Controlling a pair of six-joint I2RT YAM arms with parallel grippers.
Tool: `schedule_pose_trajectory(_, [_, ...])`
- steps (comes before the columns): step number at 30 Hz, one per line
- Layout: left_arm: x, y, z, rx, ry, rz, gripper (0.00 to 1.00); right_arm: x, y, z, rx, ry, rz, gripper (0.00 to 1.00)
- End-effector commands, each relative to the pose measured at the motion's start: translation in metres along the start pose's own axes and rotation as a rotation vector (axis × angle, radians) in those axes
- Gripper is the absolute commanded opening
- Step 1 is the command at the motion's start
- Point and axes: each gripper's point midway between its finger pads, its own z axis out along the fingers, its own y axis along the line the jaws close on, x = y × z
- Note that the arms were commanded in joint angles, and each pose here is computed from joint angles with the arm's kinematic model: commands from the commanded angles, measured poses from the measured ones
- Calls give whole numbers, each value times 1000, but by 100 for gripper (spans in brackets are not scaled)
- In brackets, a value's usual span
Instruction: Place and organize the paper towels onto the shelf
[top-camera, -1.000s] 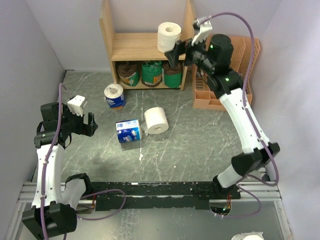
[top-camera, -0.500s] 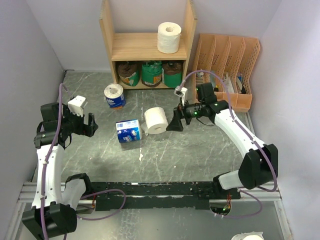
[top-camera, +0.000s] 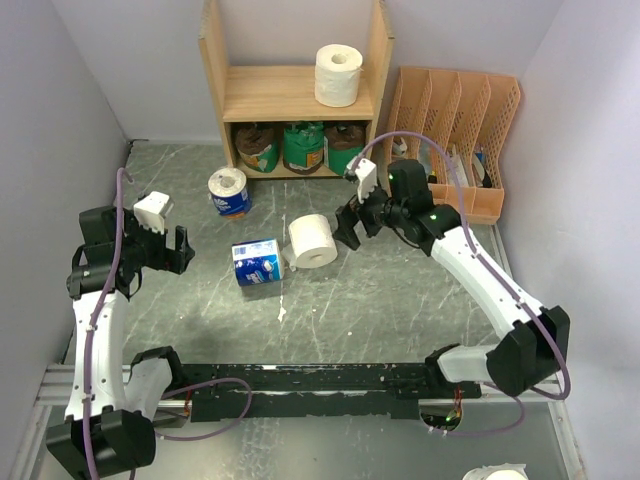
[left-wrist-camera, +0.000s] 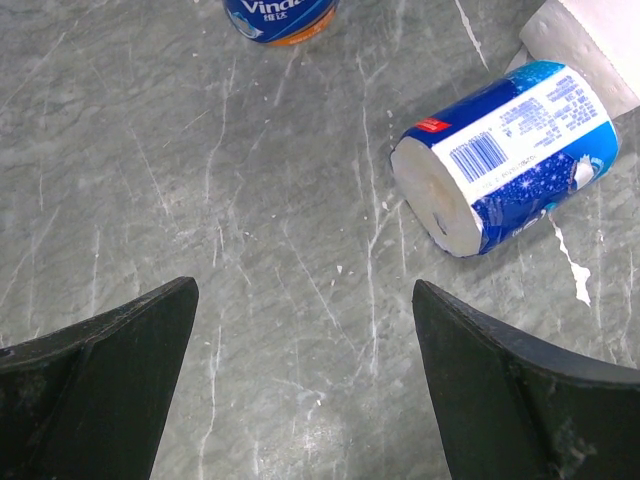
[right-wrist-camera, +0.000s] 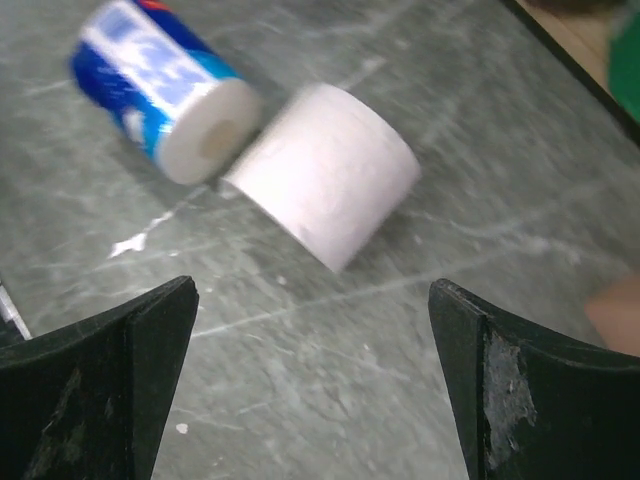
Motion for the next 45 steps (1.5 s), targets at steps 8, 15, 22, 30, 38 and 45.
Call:
schedule_pose_trajectory(8, [2, 8, 0, -28, -5, -16, 100, 33, -51, -16, 278, 121, 521, 97])
schedule_pose_trajectory(15, [2, 9, -1, -32, -6, -17, 100, 49, -46, -17, 413, 83, 98, 96])
schedule_pose_trajectory(22, [5, 10, 3, -26, 8, -25, 100, 83, -33, 11, 422, 129, -26, 84])
schedule_pose_trajectory(30, [5, 10, 1, -31, 2, -23, 100, 82, 3, 58, 400, 151, -197, 87])
schedule_pose_trajectory(38, [5, 10, 1, -29, 4, -25, 100, 81, 1, 79, 436, 147, -281, 77])
schedule_pose_trajectory(45, [5, 9, 2, -23, 5, -24, 100, 89, -8, 94, 463, 177, -321, 72])
